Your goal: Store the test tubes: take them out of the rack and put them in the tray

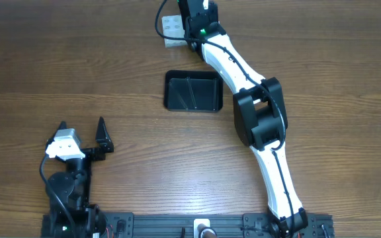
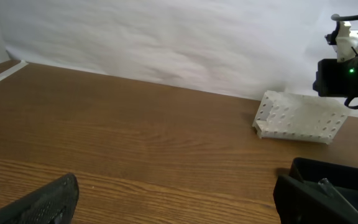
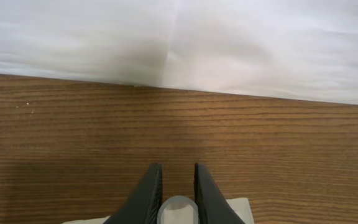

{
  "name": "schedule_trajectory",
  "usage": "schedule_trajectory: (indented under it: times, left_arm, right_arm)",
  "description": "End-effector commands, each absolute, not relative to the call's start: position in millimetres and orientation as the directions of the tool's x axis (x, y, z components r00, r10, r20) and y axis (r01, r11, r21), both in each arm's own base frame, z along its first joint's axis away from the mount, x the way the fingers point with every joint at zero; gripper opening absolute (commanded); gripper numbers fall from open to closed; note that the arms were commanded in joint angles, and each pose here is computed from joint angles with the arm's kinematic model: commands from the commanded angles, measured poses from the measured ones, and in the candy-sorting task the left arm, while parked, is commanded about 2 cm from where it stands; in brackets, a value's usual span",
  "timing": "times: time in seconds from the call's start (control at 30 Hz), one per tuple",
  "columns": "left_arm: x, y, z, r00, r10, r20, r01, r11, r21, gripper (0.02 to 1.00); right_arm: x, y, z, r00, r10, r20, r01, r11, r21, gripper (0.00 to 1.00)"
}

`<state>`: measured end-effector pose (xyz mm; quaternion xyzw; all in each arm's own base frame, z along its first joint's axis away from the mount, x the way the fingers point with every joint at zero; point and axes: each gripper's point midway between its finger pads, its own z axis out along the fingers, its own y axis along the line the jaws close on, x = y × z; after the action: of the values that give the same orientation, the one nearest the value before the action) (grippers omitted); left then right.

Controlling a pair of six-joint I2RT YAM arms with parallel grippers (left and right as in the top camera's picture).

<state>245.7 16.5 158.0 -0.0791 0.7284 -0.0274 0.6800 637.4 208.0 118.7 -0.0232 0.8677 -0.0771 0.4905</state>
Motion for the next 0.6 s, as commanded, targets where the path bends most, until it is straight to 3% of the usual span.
schedule_trajectory:
  times: [0.03,0.43,0.6]
  left_arm:
    - [246,13,157,-0.066,-0.134,-0.989,-0.060,0.990,-0.130,0.998]
    - [246,13,157,-0.066,-0.134,-0.989,-0.060,0.990,-0.130,0.998]
    - [246,13,157,-0.066,-0.134,-0.989,-0.060,0.990,-0.130,0.998]
  right_arm:
    - [632,211,196,-0.420,-0.080,-0.904,0.042,0.993,-0.107,0.053]
    - [609,202,293,-0.312,-0.029,-0.950,0.047,0.998,-0.046,0.034]
    - [585,194,302,-0.378,0.003,-0.926,0.063,0.998,-0.022,0.034]
